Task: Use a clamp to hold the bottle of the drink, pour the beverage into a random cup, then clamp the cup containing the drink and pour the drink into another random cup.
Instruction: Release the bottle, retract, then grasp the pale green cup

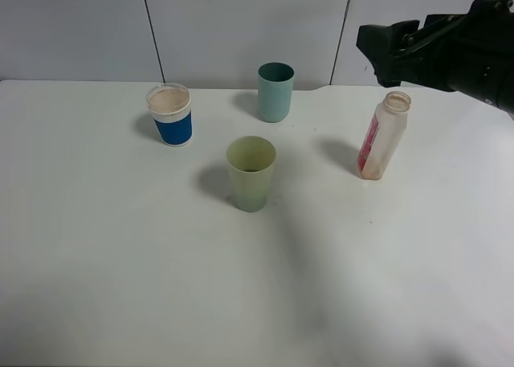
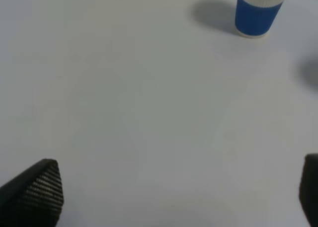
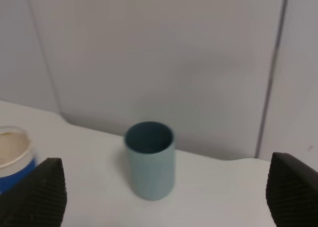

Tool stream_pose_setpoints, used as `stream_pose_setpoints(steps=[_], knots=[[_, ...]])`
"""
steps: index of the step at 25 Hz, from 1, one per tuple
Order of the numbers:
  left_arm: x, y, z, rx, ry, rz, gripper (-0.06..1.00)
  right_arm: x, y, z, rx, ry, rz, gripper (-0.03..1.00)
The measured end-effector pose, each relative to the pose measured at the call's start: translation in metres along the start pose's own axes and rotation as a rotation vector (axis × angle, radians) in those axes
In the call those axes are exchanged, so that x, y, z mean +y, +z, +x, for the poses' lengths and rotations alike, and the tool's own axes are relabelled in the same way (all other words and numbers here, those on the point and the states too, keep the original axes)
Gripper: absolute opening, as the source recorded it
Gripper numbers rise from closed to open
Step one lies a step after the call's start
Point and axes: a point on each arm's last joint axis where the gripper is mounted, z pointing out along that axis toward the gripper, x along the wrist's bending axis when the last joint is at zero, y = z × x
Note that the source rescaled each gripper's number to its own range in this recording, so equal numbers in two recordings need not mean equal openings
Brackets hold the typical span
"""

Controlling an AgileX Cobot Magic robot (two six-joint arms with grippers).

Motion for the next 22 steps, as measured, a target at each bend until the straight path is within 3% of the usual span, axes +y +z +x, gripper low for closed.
stream_pose_setpoints(steps=[14,22], knots=[[0.000,0.000,0.000,0.000,0.000,0.000,1.00,0.018,-0.050,0.003,0.122,-0.062,0.027,0.67],[0.000,0.000,0.000,0.000,0.000,0.000,1.00,0.016,-0.088,-0.008,0.093,-0.058,0.134,0.67]])
